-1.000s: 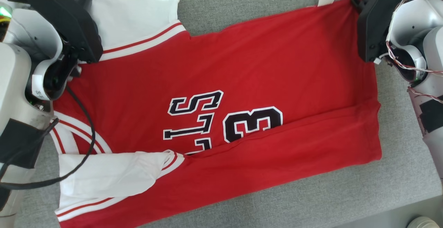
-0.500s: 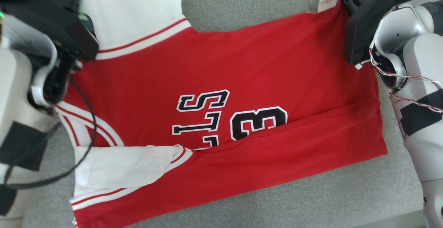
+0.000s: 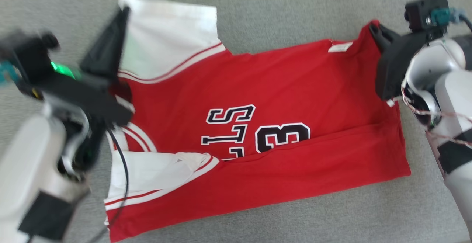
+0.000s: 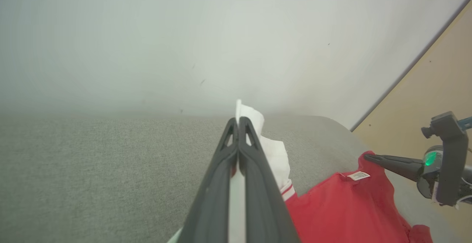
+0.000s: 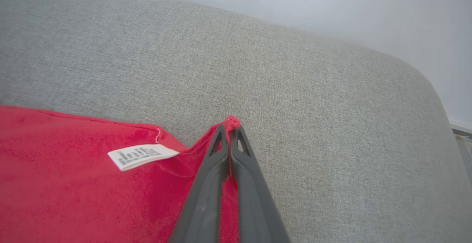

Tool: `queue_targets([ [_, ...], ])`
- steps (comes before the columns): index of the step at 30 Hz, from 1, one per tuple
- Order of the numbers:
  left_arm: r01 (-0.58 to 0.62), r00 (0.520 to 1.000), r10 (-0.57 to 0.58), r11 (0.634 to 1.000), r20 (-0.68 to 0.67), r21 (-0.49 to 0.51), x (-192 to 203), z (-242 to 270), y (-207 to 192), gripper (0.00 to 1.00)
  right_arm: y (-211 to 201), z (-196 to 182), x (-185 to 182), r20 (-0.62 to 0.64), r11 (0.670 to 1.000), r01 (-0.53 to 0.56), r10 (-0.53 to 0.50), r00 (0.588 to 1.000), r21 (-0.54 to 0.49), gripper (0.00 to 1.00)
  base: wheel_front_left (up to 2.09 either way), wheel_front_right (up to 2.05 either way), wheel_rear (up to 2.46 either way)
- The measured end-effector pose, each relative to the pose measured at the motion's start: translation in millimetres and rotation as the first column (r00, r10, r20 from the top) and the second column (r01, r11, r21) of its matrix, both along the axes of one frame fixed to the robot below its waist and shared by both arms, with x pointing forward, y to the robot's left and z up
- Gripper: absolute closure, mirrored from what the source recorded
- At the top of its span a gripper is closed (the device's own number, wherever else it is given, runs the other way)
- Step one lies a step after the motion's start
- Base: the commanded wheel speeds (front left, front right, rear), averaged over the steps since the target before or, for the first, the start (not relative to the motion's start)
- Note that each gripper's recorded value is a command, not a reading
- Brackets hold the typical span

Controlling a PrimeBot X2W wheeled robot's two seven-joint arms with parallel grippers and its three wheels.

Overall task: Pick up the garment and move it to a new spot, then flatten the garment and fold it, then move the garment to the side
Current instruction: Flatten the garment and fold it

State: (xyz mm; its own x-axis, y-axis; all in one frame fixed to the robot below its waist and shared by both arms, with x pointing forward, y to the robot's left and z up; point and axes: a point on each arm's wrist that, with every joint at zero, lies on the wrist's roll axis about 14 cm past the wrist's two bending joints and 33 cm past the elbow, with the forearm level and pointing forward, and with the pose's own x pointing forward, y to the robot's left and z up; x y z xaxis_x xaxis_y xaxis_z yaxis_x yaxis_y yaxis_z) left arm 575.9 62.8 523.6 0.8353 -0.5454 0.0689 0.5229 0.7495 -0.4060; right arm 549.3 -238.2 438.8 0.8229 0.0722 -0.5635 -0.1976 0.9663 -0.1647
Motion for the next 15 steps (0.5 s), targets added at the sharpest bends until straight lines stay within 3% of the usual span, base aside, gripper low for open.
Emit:
queue_targets([
  [7,-0.032,0.999,0.033,0.993,0.003,-0.112,-55,7,15,1.00,-6,2,-24,0.021,1.000,-0.016,0.016,1.000,-0.011,1.00,0.00,0.00,0.00],
  [15,-0.134,0.989,0.118,0.967,-0.085,-0.215,-112,-10,34,1.00,-4,-9,-46,-0.006,0.997,-0.060,0.059,0.998,-0.048,1.00,0.00,0.00,0.00],
])
